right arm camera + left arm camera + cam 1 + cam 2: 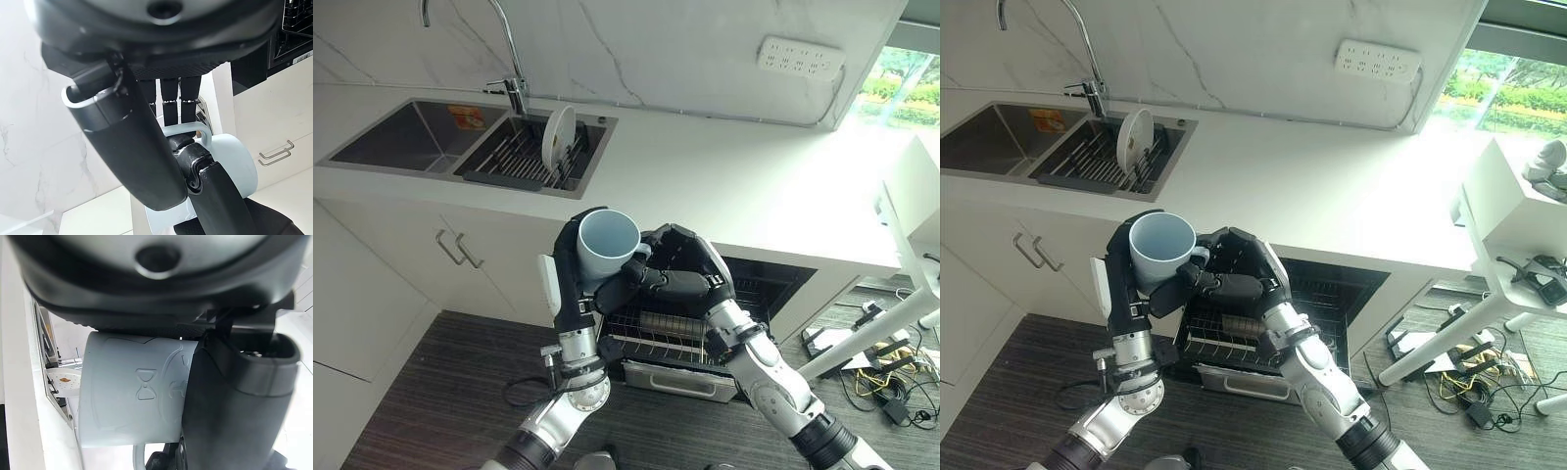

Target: Place the dishes in the dishwasher.

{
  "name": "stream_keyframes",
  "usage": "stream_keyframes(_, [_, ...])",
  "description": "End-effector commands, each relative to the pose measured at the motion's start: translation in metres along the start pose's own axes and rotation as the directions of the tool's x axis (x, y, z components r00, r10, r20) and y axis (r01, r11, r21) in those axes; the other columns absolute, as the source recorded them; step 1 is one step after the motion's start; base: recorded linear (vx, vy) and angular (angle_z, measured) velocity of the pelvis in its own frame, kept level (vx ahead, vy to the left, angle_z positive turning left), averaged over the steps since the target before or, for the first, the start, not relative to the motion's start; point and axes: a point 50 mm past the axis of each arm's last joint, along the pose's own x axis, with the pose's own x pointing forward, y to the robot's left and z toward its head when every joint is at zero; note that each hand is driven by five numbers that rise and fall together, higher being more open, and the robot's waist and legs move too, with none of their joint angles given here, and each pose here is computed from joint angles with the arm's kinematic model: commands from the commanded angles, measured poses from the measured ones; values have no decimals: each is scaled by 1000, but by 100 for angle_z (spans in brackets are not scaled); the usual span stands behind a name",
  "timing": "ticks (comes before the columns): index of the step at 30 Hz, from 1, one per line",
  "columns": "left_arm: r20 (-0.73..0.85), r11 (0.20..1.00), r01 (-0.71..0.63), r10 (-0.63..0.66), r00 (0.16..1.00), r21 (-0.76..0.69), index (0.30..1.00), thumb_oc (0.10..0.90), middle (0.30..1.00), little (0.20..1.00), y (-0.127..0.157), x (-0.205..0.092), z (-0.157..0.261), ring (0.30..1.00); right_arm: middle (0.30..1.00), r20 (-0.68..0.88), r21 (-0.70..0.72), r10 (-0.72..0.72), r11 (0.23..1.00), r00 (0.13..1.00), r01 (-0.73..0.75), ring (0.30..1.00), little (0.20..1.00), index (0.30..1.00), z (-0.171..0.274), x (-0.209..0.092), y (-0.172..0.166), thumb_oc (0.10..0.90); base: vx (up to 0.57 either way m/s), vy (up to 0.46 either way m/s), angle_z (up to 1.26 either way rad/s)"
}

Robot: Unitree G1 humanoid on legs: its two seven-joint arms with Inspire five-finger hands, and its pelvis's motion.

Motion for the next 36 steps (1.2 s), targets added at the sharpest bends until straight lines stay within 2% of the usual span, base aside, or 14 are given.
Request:
stream_keyframes(1, [262, 977, 211, -210, 942, 25, 300, 400, 300, 300, -35, 11, 32, 300, 300, 263, 15, 408, 904, 874, -427, 300, 300, 300, 45, 27, 90, 400, 0, 0, 0])
stream_keyframes(2, [262, 977, 213, -212, 942, 25, 300, 400, 300, 300, -36, 11, 32, 300, 900, 261, 22, 401, 907, 878, -421, 900, 900, 900, 45, 27, 89, 800, 0, 0, 0])
stream_keyframes(21, [279, 973, 231, -229, 933, 26, 300, 400, 300, 300, -38, 10, 33, 300, 900, 188, 1, 455, 886, 870, -463, 900, 900, 900, 38, 29, 93, 800, 0, 0, 0])
stream_keyframes(27, [296, 963, 268, -261, 919, 20, 300, 400, 300, 300, -43, 9, 36, 300, 900, 147, -9, 520, 851, 841, -525, 900, 900, 900, 33, 30, 103, 800, 5, -10, 3])
stream_keyframes(36, [309, 948, 320, -306, 900, 7, 300, 400, 300, 300, -48, 7, 39, 300, 900, 167, -5, 505, 859, 847, -512, 900, 900, 900, 38, 37, 105, 800, 1, -1, 0])
